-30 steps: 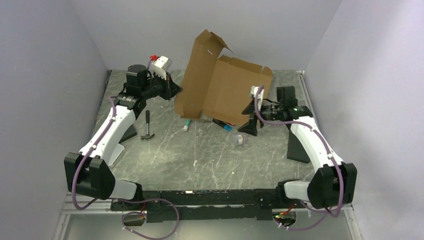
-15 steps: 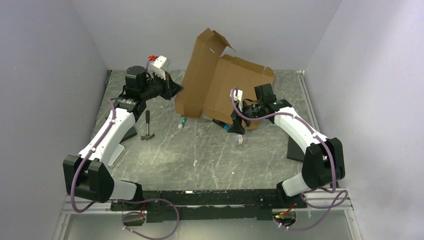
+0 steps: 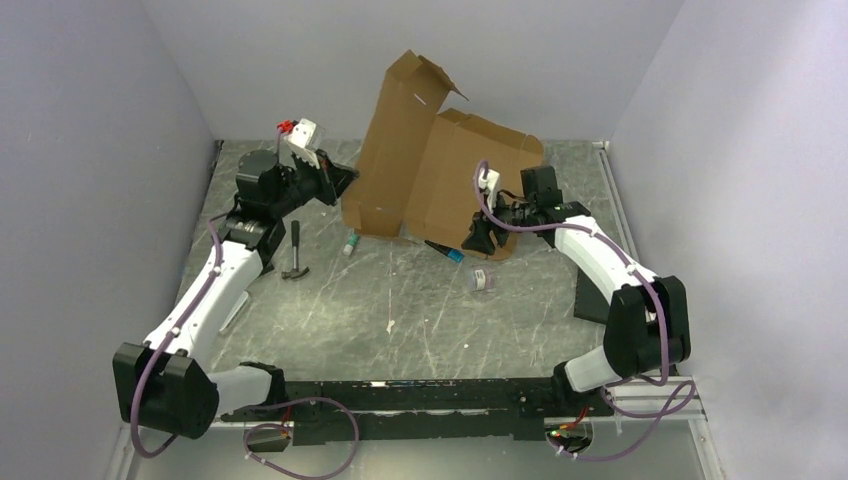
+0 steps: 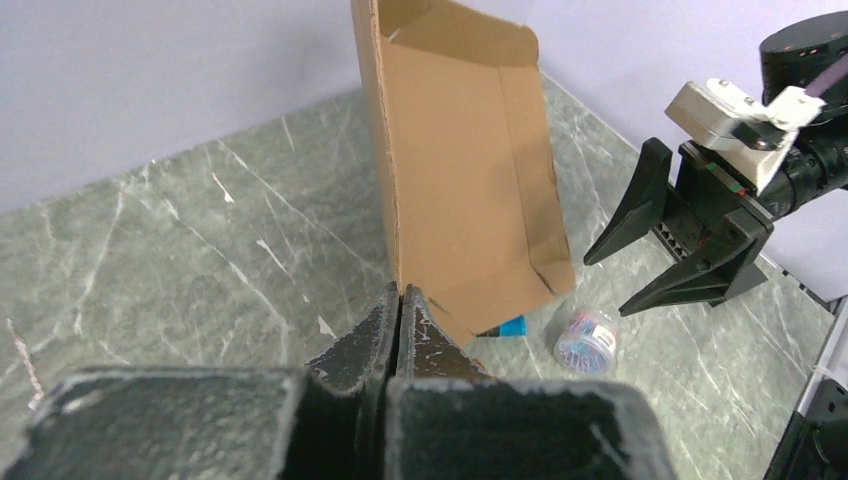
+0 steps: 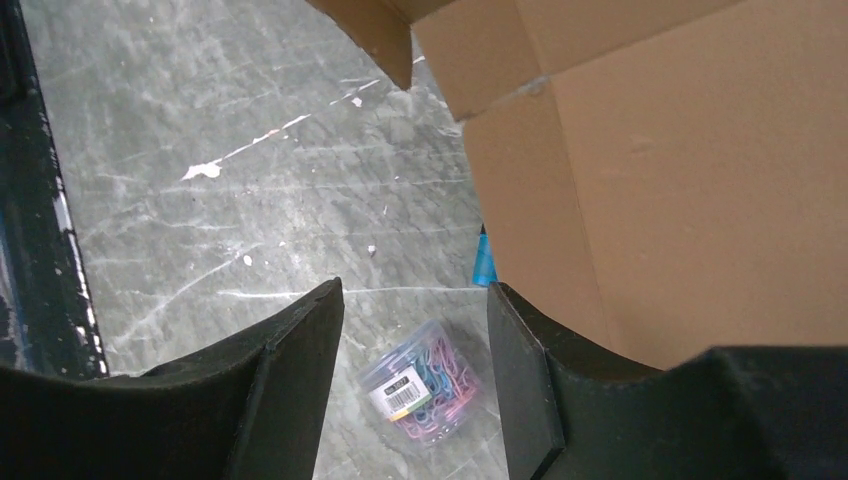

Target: Fold the paper box

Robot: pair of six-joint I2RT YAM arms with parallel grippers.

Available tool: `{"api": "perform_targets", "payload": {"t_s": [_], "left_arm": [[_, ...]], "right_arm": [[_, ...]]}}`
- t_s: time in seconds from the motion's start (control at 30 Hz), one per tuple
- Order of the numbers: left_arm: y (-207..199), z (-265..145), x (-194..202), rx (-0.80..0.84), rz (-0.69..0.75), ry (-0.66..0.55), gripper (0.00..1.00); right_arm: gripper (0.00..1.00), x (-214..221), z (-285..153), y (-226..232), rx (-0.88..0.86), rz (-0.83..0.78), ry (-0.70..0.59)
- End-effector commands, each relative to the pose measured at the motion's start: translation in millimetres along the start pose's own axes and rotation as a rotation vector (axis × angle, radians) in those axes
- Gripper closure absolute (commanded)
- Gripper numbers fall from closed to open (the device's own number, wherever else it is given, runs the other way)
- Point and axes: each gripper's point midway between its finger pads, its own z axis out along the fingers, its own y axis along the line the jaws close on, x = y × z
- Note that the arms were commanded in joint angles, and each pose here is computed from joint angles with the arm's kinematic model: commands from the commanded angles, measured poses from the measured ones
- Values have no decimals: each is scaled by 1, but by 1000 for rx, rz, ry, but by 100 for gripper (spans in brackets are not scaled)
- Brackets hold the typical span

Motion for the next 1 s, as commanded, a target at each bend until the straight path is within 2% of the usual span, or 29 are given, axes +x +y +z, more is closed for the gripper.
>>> {"api": "perform_targets", "payload": {"t_s": [0.0,0.23,0.3,0.4,0.43,0.6,0.73,0.83,0.97], "left_arm": [[-12,-12,-46,5,80,-164,100],[-16,-14,-49,22,82,-187,100],[-15,-13,-46,20,75,-184,100],[-13,-9,-42,24,61,-177,100],[-13,-8,-41,25,56,-175,100],[-11,-2,-35,32,27,-161,100],[-10,0,-33,36,15,-156,100],[-10,0,-33,33,14,-155,100],[-10,-1,-34,29,19,-158,100]], "right_arm": [[42,-15,-7,-4,-29,55,-73],[42,-22,4,10,-109,89,-108],[56,-30,15,8,-71,85,-101],[92,-42,38,3,1,98,-81],[100,-48,46,3,4,110,-77],[100,-86,74,-3,15,146,-116],[100,-105,98,12,-41,188,-154],[100,-102,122,46,-162,199,-120],[100,-78,144,116,-347,134,-49]]}}
